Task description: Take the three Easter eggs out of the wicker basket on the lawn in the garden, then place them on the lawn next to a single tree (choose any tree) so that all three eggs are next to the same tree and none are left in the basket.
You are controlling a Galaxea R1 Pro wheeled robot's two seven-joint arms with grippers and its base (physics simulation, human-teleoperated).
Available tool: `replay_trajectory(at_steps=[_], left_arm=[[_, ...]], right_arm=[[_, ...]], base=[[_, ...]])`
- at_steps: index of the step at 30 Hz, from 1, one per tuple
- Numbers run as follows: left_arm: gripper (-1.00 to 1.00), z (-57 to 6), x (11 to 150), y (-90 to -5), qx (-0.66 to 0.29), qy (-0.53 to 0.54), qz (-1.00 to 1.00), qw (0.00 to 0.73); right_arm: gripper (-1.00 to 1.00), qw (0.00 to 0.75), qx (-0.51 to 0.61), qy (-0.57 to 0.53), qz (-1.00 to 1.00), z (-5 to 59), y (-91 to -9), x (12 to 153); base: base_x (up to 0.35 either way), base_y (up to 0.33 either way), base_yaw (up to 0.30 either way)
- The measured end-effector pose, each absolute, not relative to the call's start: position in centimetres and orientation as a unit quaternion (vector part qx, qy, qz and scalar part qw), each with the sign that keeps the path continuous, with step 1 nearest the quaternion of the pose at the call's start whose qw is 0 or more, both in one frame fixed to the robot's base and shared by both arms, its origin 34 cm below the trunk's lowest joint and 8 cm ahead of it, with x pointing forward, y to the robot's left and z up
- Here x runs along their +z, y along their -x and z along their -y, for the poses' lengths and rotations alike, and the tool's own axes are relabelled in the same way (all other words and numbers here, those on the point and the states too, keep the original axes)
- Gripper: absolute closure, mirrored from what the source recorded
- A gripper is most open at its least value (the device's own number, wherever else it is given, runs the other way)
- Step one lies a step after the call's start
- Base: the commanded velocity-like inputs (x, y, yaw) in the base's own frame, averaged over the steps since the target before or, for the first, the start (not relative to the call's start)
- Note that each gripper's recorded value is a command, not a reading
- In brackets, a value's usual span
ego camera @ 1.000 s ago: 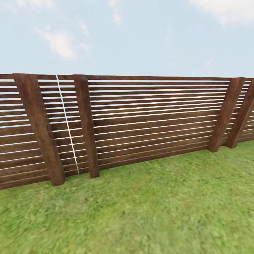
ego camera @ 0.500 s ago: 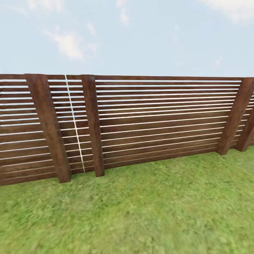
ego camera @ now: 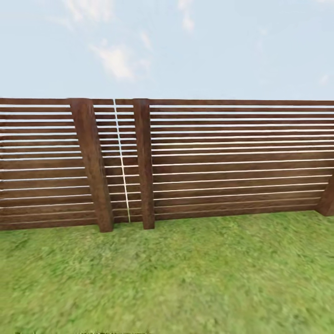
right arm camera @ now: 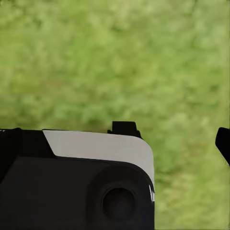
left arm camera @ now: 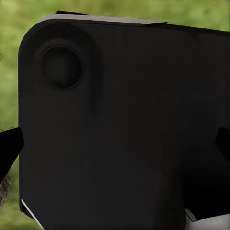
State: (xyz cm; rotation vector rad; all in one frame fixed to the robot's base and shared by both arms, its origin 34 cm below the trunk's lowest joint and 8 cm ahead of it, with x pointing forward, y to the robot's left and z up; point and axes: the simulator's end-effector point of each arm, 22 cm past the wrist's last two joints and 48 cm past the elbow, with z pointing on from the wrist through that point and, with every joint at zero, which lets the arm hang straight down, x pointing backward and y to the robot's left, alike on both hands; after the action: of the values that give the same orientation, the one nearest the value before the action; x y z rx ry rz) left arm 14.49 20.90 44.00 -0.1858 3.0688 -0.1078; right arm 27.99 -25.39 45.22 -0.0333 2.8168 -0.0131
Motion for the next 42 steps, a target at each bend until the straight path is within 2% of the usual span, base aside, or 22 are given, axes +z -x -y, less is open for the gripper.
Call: replay_trajectory(at_steps=[13, 32, 42], left_arm=[[-1.00, -20.78, 44.01, -14.54, -0.036, 0.059, -0.997, 0.034], [-1.00, -20.75, 44.01, -14.42, -0.036, 0.059, -0.997, 0.032], [-1.00, -20.75, 44.01, -14.22, -0.038, 0.059, -0.997, 0.029]], right_arm=[[-1.00, 0.161, -0.005, 0.012, -0.987, 25.42, -27.98, 45.22], [-1.00, 0.160, -0.005, 0.012, -0.987, 25.35, -27.86, 45.18], [-1.00, 0.157, -0.005, 0.049, -0.986, 25.05, -27.67, 45.10]], base=[[0.000, -0.022, 0.291], [-0.020, -0.287, 0.291], [0.006, -0.181, 0.291]])
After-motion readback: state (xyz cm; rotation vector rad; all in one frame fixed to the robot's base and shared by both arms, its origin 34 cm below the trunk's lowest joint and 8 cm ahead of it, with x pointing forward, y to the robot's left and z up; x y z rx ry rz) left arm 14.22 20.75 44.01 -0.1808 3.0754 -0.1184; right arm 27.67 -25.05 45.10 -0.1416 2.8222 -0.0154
